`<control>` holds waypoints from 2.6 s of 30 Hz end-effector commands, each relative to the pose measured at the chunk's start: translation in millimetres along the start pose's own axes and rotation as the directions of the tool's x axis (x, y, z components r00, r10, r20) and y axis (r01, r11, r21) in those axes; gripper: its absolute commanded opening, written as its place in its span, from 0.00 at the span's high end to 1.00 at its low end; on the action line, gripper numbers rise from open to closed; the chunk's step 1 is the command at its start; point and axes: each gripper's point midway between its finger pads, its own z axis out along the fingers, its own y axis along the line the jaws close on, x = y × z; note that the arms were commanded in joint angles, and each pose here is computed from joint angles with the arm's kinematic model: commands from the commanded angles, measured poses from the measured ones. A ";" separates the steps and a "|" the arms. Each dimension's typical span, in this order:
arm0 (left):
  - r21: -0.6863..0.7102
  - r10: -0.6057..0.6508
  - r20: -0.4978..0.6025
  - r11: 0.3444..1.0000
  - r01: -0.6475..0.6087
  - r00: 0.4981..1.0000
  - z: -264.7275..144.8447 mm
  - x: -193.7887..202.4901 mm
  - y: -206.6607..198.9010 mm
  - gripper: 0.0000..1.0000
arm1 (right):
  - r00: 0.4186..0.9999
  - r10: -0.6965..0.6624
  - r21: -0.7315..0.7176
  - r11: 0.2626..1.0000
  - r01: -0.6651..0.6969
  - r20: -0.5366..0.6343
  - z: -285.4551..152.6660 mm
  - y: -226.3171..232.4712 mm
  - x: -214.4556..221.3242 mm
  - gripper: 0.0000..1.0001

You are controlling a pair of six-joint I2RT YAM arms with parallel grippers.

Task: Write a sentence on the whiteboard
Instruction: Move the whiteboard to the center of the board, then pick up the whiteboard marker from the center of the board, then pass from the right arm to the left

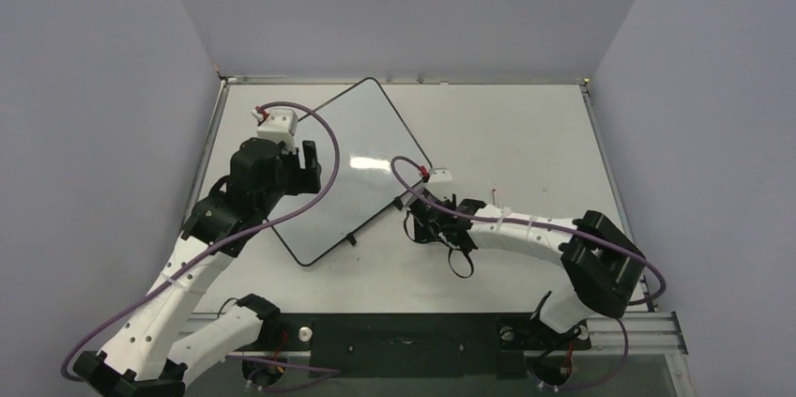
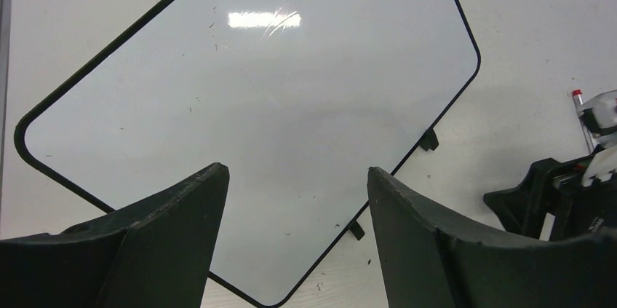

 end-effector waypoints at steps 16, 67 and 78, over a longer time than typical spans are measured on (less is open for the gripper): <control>0.159 0.048 -0.006 0.986 -0.047 0.999 3.8 25.4 -25.4 0.32 | 0.964 0.242 0.443 0.856 -0.266 0.110 -19.0 -206.7 -69.5 0.45; 0.846 -0.262 0.036 0.522 0.110 0.964 -60.7 -23.5 -173.5 0.36 | 0.705 0.642 -0.503 0.735 -0.455 0.301 -180.2 -41.1 -208.5 1.00; 0.895 -0.188 0.117 0.445 -0.022 0.975 -58.1 -30.1 -244.8 0.36 | 0.637 0.710 -0.660 0.637 -0.399 0.301 -242.4 -29.7 -231.4 1.00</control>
